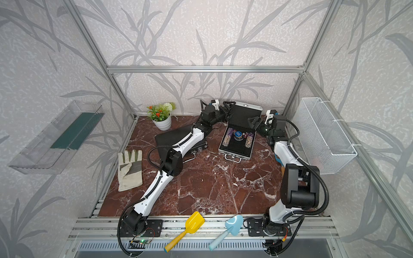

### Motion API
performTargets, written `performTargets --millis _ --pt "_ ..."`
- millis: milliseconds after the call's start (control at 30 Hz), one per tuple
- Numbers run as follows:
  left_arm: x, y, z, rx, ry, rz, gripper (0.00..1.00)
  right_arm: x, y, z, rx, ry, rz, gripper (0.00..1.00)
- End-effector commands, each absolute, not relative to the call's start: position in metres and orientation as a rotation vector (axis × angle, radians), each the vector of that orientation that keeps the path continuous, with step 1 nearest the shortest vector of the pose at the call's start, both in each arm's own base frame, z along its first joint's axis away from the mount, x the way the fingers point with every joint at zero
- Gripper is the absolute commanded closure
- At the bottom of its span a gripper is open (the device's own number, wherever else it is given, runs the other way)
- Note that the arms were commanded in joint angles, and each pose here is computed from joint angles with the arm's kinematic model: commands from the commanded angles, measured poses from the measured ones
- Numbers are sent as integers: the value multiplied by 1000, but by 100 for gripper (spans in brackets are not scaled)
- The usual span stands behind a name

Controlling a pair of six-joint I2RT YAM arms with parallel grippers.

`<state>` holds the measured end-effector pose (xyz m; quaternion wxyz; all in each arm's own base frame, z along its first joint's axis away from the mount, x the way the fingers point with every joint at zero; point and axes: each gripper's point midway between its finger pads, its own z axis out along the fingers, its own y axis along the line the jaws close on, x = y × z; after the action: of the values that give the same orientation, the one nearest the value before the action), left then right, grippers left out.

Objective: Open the poker set cases
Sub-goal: Open the case lid on the poker set case.

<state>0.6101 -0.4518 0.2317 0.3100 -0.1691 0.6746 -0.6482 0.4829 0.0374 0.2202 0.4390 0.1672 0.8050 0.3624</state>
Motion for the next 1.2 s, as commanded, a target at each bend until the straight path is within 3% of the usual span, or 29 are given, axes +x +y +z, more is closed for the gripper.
performTargets --millis 0,300,633,933,1167 --pt "597 -446 289 -343 1691 -1766 0 487 33 209 395 2032 857 21" --pt "582 -447 305 -277 1720 -1775 1 504 33 184 423 2065 873 22" --pt "567 -441 303 -242 1774 -1766 1 545 30 209 446 1997 928 15" --pt "540 -398 278 -250 1875 -1559 1 570 32 207 484 1968 1009 9" --pt "511 -355 268 -230 1947 -1369 0 556 52 209 454 1955 1088 9"
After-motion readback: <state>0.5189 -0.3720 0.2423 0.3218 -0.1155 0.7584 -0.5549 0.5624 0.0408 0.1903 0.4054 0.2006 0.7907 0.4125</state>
